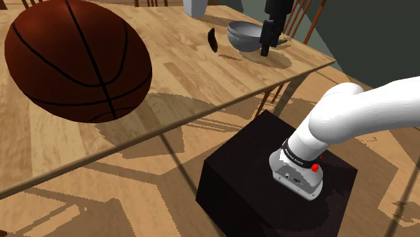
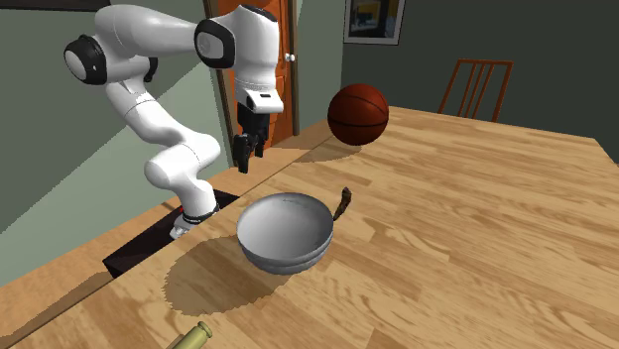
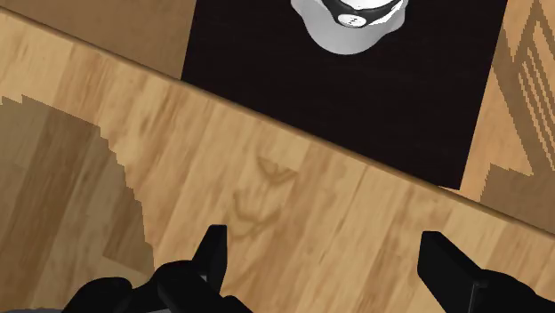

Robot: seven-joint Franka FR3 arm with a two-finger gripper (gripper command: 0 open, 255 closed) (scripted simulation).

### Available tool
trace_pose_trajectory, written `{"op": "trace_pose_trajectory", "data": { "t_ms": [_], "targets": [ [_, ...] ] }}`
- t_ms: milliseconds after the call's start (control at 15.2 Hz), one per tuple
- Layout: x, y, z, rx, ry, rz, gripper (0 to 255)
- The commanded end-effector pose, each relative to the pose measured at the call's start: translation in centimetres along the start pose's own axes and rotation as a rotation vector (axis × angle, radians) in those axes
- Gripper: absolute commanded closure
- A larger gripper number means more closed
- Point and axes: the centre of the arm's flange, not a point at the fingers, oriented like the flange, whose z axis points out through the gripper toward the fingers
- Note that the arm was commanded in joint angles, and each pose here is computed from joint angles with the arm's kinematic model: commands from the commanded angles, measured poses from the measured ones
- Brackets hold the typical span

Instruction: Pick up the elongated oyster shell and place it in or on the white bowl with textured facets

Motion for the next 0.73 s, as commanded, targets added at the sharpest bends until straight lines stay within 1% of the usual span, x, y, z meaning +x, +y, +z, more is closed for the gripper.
{"op": "trace_pose_trajectory", "data": {
  "t_ms": [0,660],
  "targets": [
    [0.0,0.0,0.0,0.000,0.000,0.000,0],
    [13.4,-0.5,-1.8,-0.047,-0.017,0.226,0]
  ]
}}
